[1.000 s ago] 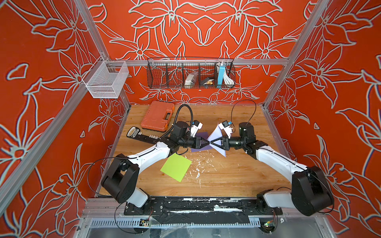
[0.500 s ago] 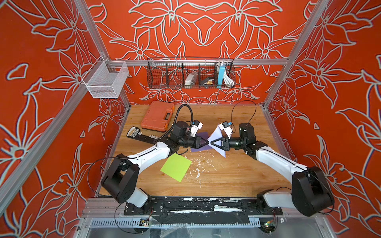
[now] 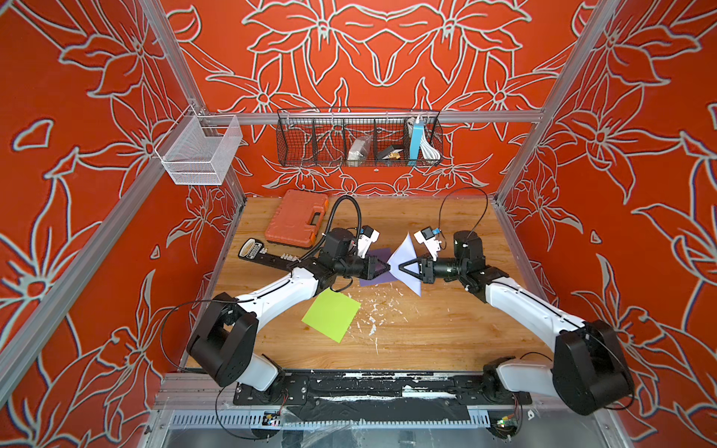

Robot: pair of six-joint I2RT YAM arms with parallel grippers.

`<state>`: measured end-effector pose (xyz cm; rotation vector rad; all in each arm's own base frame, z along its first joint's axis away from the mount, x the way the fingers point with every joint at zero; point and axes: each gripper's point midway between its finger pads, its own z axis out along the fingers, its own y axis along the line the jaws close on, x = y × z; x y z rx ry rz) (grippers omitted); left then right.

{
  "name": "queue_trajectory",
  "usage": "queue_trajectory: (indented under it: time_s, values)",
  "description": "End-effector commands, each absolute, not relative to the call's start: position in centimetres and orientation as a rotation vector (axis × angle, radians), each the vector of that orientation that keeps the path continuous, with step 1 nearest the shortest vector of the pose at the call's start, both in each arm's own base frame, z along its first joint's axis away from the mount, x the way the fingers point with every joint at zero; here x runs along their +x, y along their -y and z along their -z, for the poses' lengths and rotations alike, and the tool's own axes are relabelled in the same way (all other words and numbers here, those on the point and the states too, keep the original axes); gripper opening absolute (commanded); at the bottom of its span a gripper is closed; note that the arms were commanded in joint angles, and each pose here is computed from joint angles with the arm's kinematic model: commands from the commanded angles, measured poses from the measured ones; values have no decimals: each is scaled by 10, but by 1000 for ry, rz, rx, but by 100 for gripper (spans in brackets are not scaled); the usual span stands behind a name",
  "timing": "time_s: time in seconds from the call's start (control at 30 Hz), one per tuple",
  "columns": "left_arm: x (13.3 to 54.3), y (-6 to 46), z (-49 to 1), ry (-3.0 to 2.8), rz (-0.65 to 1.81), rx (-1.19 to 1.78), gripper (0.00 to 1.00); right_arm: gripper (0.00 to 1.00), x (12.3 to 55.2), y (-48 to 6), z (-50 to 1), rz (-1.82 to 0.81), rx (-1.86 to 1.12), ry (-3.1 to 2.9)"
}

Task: Fold the square paper diagonally
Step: Fold the paper at the center of the board.

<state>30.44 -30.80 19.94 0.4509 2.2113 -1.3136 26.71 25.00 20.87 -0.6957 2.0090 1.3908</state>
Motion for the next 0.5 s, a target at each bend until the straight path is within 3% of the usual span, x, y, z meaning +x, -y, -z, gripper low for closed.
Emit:
queue_trajectory:
  time_s: [0.0, 0.47]
  values:
    - [306, 309, -211, -2178, 1303, 456, 0, 7, 265, -248, -214, -1390, -712, -1977]
    - [307, 304, -212, -2178, 1271, 449, 0, 11, 263, -246, -216, -1391, -703, -1978]
